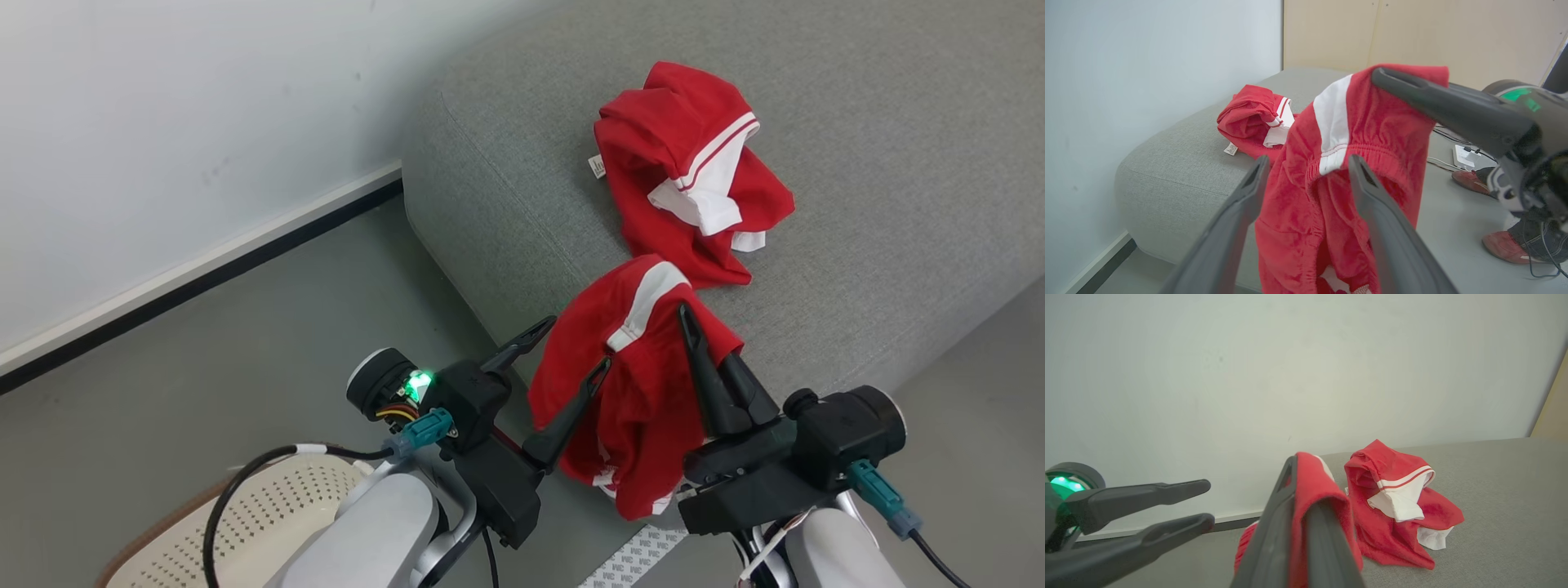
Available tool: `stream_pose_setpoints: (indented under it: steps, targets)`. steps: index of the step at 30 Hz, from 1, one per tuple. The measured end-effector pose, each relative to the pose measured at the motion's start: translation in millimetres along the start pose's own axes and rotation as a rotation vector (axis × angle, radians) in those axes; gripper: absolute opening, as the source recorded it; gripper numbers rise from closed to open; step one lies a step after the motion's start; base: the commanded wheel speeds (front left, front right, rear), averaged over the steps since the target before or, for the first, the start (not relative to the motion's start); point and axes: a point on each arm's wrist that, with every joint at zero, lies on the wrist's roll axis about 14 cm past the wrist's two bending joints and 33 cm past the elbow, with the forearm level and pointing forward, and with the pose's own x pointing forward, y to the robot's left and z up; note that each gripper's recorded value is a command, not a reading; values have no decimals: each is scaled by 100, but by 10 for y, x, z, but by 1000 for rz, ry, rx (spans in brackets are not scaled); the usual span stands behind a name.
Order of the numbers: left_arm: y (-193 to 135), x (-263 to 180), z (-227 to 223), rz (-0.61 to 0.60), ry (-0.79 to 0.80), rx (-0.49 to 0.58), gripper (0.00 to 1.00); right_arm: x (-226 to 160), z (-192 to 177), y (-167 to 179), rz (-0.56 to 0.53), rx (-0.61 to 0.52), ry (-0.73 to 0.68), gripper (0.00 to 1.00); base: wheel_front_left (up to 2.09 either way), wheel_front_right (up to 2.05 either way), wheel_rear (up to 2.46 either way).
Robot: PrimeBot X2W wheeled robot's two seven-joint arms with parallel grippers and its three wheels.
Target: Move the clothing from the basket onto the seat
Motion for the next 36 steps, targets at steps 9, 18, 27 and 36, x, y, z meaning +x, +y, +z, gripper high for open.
stream_pose_setpoints:
  steps: [9, 18, 27, 36]
  targets:
    - [80, 36, -171, -10, 23, -22, 100, 224, 209, -245, -46, -60, -67, 0, 0, 0, 0]
    - [287, 23, -379, -20, 64, -12, 100, 728, 904, -705, -98, -178, -277, 0, 0, 0, 0]
    - [470, 87, -495, -60, 62, 9, 100, 1215, 1775, -1317, -159, -331, -513, 0, 0, 0, 0]
    - [778, -60, -1003, -49, 129, -23, 100, 1844, 1870, -1563, -154, -445, -554, 0, 0, 0, 0]
